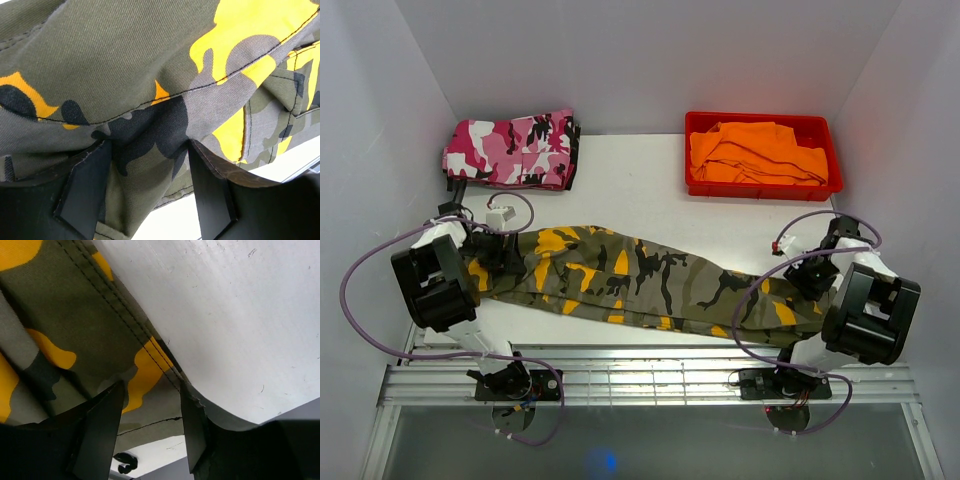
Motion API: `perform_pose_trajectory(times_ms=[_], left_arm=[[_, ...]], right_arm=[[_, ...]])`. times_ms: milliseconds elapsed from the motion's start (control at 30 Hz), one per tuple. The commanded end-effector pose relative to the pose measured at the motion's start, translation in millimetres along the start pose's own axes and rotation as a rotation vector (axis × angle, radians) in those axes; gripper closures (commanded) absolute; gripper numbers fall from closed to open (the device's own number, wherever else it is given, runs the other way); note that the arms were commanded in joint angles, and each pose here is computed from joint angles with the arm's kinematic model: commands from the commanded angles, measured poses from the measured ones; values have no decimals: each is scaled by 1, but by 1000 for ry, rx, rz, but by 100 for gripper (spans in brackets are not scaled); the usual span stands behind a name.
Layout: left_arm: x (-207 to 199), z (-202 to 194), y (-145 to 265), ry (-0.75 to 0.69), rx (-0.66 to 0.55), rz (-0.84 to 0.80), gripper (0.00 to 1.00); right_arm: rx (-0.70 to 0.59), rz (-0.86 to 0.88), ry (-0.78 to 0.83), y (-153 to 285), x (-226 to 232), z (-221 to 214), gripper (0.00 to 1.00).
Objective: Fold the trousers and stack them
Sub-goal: Fold the trousers
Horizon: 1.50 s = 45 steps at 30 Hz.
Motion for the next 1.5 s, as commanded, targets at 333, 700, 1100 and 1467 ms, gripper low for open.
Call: perform_pose_trajectory(times_ms=[333, 700, 1100, 1467], left_arm=[[18, 8, -11, 58, -7, 42, 33], [57, 2, -12, 21, 107, 167, 49], [73, 31, 20, -146, 94, 211, 22], [14, 52, 27, -198, -56, -22, 15]], right_arm=[[56, -209, 74, -38, -62, 30, 92], [-94, -167, 15, 21, -77, 91, 58], [-146, -6, -10, 94, -80, 32, 39], [-214, 254, 37, 57, -47, 26, 40]])
Point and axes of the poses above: each gripper's point midway between its finger pads, its own y axis back along the fingers, its own x axis along the line the jaws close on, z = x × y, the point moved 4 cm from there along y, back along the fingers, and after that the axes turned 13 degrees about -y, right-handed, at the moved point
